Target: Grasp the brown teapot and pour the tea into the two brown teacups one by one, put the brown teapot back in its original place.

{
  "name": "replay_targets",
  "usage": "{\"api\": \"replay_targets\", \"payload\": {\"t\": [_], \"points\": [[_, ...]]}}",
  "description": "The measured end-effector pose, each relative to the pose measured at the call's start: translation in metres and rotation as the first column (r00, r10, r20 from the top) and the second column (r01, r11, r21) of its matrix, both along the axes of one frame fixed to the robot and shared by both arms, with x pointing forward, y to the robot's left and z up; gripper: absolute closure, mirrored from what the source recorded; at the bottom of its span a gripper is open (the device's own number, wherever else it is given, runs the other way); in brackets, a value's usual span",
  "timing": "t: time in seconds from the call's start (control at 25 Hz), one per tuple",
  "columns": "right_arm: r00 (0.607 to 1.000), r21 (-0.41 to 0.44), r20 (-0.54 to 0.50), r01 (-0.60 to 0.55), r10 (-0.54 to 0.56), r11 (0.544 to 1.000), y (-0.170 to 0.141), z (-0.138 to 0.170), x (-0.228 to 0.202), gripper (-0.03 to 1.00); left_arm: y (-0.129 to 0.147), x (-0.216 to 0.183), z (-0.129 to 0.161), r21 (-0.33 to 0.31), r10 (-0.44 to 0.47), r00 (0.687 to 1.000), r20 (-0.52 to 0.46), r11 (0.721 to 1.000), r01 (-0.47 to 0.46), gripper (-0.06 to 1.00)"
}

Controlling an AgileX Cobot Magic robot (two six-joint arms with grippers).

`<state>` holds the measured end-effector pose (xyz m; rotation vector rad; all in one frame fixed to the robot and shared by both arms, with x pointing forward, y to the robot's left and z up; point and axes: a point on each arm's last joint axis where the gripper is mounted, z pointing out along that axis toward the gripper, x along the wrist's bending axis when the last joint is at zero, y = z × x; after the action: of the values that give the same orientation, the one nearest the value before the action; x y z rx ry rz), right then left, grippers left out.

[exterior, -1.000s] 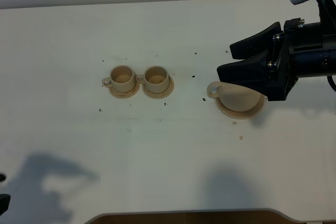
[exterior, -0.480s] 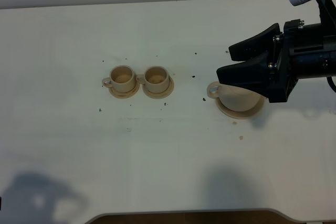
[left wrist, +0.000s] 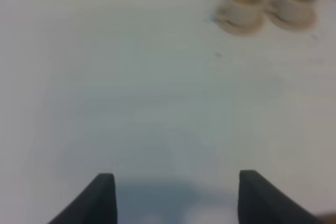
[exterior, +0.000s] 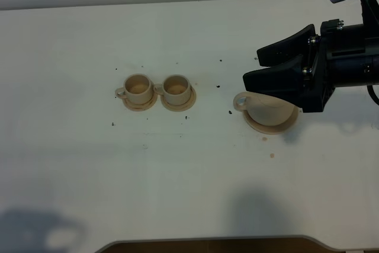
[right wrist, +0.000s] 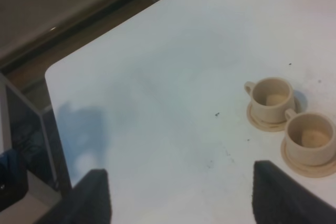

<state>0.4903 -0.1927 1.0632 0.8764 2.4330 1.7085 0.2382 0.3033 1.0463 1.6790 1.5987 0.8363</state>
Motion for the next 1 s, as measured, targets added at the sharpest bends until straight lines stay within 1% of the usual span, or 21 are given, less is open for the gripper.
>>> {"api": "replay_targets", "payload": {"t": [0.12,0.36,0.44,0.56,0.68,0.84,0.88,0.96,1.0], "points": [[1.000,0.006,-0.007,0.006,-0.006,1.000,0.000,0.000,0.000,0.38,0.000,-0.006,0.000,-0.003,0.047,0.998,0.041,0.999,-0.047,0.43],[0.997,0.018,-0.039,0.063,-0.062,0.998,0.001,0.000,0.003,0.38,0.000,-0.008,0.000,-0.004,0.056,0.997,0.052,0.998,-0.056,0.43],[0.996,0.004,-0.034,0.087,-0.087,0.996,0.006,-0.001,0.004,0.38,0.000,-0.008,0.000,-0.003,0.056,0.997,0.051,0.998,-0.056,0.43],[0.993,-0.040,-0.001,0.116,-0.116,0.992,0.022,0.002,0.008,0.38,0.000,-0.008,0.000,-0.003,0.056,0.997,0.051,0.998,-0.056,0.43],[0.994,-0.113,0.009,0.113,-0.113,0.987,0.044,0.003,0.014,0.38,0.000,-0.008,0.000,-0.003,0.056,0.997,0.051,0.998,-0.056,0.43],[0.992,-0.229,-0.039,0.110,-0.122,0.967,0.072,-0.003,0.029,0.38,0.000,-0.008,0.000,-0.005,0.058,0.997,0.051,0.998,-0.058,0.43],[0.991,-0.262,-0.047,0.107,-0.124,0.959,0.077,-0.006,0.033,0.38,0.000,-0.008,0.000,-0.005,0.058,0.997,0.051,0.998,-0.058,0.43],[0.991,-0.354,-0.043,0.103,-0.126,0.929,0.088,-0.013,0.044,0.38,0.000,-0.008,0.000,-0.005,0.058,0.997,0.051,0.998,-0.058,0.43],[0.990,-0.380,-0.045,0.107,-0.134,0.919,0.093,-0.015,0.049,0.38,0.000,-0.008,0.000,-0.005,0.058,0.997,0.051,0.998,-0.058,0.43]]}}
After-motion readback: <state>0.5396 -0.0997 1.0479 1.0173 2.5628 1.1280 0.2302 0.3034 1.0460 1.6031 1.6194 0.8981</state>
